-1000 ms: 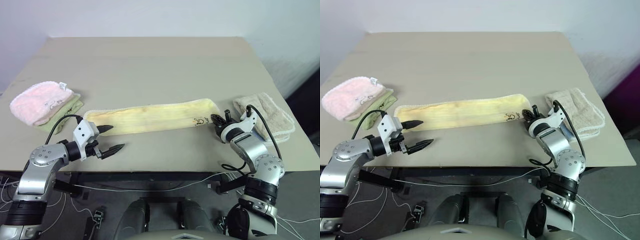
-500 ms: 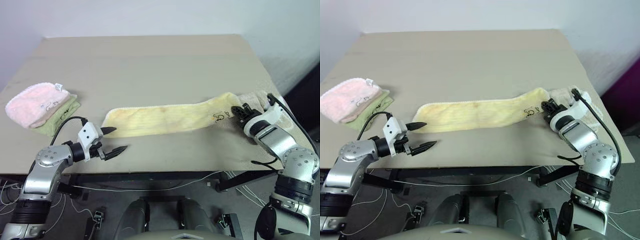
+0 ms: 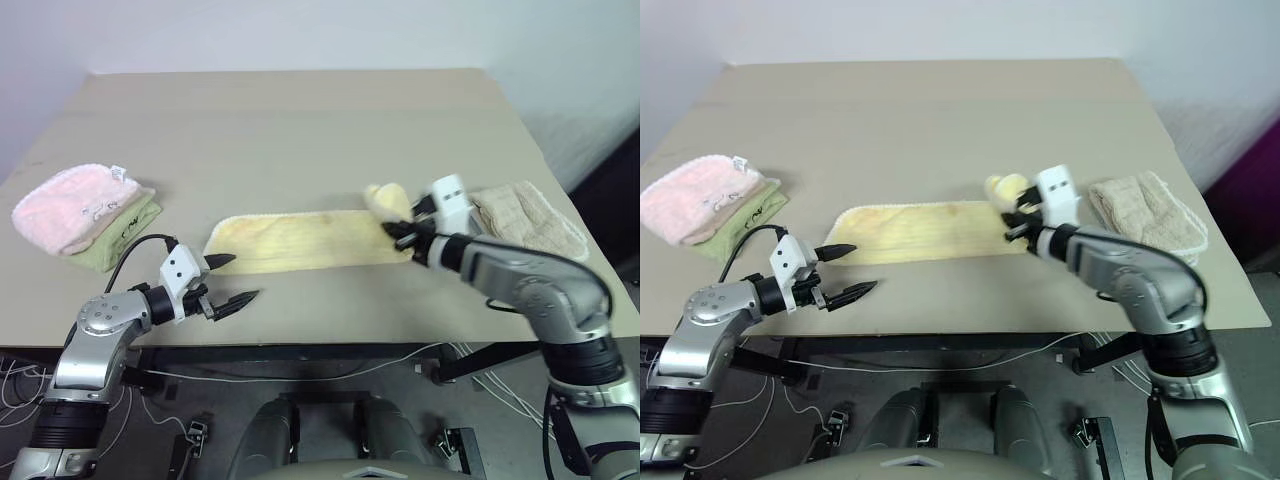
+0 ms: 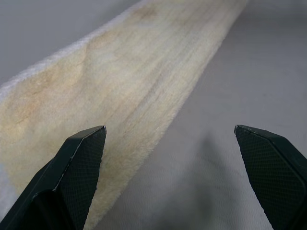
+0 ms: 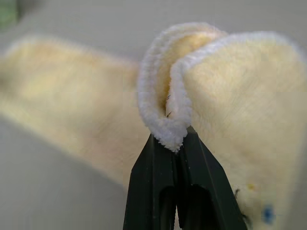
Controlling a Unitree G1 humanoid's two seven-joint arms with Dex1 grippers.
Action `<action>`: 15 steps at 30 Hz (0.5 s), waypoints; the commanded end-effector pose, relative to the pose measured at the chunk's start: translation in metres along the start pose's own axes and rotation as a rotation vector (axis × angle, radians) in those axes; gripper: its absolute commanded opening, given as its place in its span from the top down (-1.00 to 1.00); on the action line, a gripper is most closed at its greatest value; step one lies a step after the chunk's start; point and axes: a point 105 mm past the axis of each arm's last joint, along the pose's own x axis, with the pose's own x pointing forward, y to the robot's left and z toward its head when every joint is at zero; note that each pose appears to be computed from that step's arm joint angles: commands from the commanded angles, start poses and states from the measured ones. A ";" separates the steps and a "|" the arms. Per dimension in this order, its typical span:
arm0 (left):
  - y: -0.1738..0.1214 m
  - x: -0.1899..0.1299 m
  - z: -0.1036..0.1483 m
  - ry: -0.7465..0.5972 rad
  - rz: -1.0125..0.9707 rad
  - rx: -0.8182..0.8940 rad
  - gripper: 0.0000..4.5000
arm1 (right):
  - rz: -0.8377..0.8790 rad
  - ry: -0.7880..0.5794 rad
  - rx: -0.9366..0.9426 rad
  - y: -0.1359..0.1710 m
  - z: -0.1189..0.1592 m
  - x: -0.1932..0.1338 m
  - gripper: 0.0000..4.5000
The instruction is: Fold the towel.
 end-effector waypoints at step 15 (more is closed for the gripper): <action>-0.010 -0.001 0.011 -0.069 0.027 -0.067 -1.00 | 0.151 -0.098 -0.076 0.029 0.010 0.008 0.16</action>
